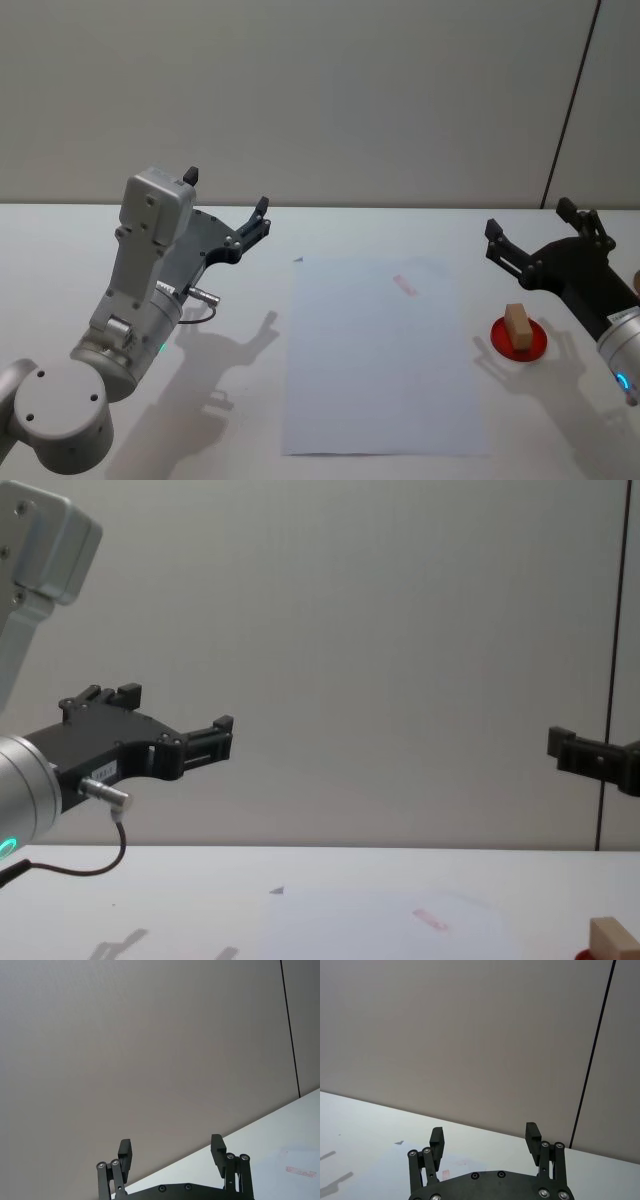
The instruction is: Use the one hand to pick up the stamp and affix it onto the A4 paper.
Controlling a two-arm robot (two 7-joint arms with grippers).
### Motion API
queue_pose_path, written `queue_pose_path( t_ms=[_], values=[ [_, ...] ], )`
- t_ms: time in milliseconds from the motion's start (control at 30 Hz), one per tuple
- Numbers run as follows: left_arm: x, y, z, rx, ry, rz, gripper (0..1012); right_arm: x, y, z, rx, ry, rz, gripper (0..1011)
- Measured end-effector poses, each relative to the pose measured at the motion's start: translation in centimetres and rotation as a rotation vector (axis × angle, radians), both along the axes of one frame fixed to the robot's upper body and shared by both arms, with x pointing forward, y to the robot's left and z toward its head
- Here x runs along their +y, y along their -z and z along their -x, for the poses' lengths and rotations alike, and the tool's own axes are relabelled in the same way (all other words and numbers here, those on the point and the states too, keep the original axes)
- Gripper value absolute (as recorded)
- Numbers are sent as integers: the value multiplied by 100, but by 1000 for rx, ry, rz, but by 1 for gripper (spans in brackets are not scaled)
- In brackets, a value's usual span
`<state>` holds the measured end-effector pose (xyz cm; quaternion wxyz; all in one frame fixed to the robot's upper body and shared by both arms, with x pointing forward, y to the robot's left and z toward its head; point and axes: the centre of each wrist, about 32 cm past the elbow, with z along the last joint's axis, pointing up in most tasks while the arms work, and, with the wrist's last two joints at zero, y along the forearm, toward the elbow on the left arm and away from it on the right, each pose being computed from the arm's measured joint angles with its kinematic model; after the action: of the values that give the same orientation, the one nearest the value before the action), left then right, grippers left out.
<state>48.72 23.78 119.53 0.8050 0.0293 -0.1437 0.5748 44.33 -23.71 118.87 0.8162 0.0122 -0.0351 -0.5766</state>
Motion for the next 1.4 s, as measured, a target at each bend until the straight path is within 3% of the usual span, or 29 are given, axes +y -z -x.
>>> queue_pose_path(
  t_ms=[1400],
  values=[
    [0,0,0,0,0,0,1003,0,0,0,0,0,0,1003]
  ],
)
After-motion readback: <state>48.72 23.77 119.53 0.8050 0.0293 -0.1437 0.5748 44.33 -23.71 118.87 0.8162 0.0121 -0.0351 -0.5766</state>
